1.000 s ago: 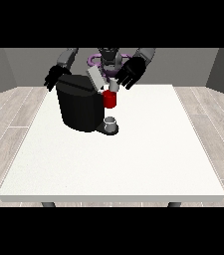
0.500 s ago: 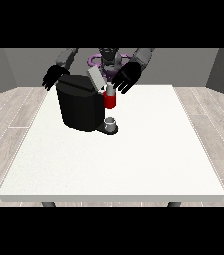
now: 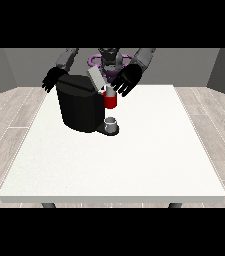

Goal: Insert the coffee pod into the coffee machine and close the lid

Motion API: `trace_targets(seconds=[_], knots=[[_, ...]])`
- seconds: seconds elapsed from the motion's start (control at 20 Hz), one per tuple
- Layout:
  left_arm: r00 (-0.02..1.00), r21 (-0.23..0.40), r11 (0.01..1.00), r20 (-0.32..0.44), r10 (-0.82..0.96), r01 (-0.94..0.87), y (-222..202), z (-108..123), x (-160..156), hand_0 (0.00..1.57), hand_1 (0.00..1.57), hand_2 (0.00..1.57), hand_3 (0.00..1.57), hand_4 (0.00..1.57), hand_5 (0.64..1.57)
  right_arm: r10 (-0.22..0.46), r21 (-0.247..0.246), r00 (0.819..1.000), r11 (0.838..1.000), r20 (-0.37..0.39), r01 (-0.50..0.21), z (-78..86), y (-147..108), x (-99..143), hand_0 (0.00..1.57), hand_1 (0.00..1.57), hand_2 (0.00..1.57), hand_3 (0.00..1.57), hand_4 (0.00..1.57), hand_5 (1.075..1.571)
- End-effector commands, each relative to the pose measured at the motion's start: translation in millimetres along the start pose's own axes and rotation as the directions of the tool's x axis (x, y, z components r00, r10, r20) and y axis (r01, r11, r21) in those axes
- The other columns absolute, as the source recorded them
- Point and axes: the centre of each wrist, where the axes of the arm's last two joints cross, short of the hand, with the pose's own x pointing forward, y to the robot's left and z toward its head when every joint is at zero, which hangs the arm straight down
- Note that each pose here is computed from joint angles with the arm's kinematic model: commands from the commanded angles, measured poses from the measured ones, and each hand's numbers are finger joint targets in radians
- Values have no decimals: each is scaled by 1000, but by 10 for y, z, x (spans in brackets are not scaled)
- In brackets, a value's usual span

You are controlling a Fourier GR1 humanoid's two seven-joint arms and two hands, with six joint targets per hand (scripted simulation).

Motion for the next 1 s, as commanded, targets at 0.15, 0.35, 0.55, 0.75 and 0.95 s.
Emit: trace_targets(seconds=[0.15,0.35,0.55,0.75,0.95], knots=[[999,-5,1000,-39,-13,13,-144,93,-237,1185,1185,1250,1184,491,1571,-4,26,1000,1000,-9,4,55,-28,34,0,0,0,0,448,1571],[999,-26,1000,-34,2,-3,-148,33,-116,1249,1249,1282,1181,480,1571,-10,-17,1000,1000,0,10,57,-32,-18,0,0,0,0,433,1571],[998,32,999,-55,8,-6,72,11,-120,1220,1220,1252,1152,467,1571,-25,44,998,999,56,23,-42,161,212,0,0,0,0,446,1571],[999,-48,999,-34,10,-12,-212,35,-124,1161,1161,1195,1058,457,1571,-15,-22,1000,1000,-25,14,-84,-191,111,0,0,0,0,418,1571],[999,-29,999,-38,-28,27,43,14,-99,1118,1118,1158,990,442,1571,2,-7,1000,1000,-28,-2,99,142,-12,0,0,0,0,380,1571]])
